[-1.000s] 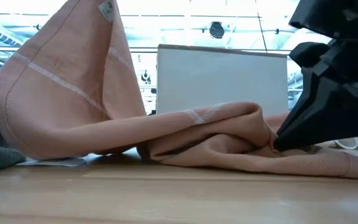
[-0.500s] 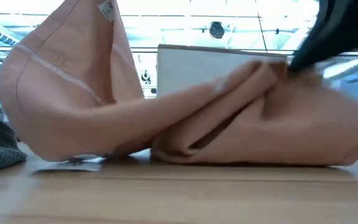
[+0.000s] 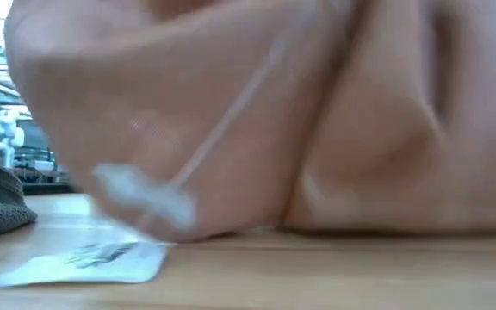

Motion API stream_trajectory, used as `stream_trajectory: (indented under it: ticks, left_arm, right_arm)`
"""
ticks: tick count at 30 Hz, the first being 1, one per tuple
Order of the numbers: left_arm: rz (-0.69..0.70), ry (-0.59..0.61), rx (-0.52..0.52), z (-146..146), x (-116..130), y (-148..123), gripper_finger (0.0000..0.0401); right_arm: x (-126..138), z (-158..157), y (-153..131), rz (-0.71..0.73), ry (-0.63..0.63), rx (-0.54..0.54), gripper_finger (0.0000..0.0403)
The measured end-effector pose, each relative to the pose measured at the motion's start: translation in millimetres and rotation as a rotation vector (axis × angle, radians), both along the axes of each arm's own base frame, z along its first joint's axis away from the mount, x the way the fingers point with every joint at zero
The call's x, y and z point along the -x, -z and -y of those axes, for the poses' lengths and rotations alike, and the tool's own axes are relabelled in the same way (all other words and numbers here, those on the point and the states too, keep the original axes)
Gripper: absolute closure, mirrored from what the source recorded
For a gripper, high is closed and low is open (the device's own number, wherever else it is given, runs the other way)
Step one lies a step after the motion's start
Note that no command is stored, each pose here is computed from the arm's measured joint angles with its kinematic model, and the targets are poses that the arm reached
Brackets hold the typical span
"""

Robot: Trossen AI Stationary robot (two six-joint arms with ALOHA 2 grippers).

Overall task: Fold towel
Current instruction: Fold the brown towel

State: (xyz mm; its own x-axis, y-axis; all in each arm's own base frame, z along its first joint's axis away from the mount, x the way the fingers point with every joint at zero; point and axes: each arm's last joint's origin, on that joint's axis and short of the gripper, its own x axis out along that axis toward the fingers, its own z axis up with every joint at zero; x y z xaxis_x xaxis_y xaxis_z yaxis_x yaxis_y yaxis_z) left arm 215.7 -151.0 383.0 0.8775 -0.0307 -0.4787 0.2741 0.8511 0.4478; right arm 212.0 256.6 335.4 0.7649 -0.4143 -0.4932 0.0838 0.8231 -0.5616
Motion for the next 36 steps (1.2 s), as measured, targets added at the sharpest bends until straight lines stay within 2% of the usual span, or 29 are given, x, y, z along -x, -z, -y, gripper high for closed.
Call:
stream_trajectory:
  ticks: [6, 10, 15, 19, 22, 25, 30, 36]
  left_arm:
    - [0.219, 0.129, -0.004, 16.6, 25.5, -29.9, 0.0392]
    - [0.259, 0.134, -0.033, 22.3, 34.5, -34.4, 0.0392]
    - [0.189, 0.077, -0.054, 19.1, 32.5, -24.6, 0.0392]
    - [0.128, -0.022, -0.139, 12.6, 24.8, -13.2, 0.0392]
    - [0.133, -0.097, -0.177, 6.6, 22.5, -12.4, 0.0392]
    - [0.165, -0.169, -0.235, 2.8, 20.6, -14.6, 0.0392]
    - [0.208, -0.257, -0.327, 1.8, 22.0, -17.9, 0.0392]
    - [0.172, -0.322, -0.421, -3.4, 26.2, -11.6, 0.0392]
  right_arm:
    - [18.0, -11.0, -41.9, 0.087, -0.145, -0.019, 0.0403]
    - [23.2, -19.3, -53.7, 0.05, -0.238, -0.103, 0.0403]
    - [21.4, -21.7, -41.2, -0.023, -0.249, -0.103, 0.0403]
    - [23.1, -12.0, -34.7, -0.061, -0.175, -0.053, 0.0403]
    - [28.2, -0.4, -33.2, -0.079, -0.108, 0.008, 0.0403]
    - [31.9, 11.2, -37.6, -0.067, -0.059, 0.031, 0.0403]
    - [35.9, 20.8, -51.3, -0.034, -0.088, 0.037, 0.0403]
    - [44.3, 34.2, -63.1, -0.027, -0.084, 0.006, 0.0403]
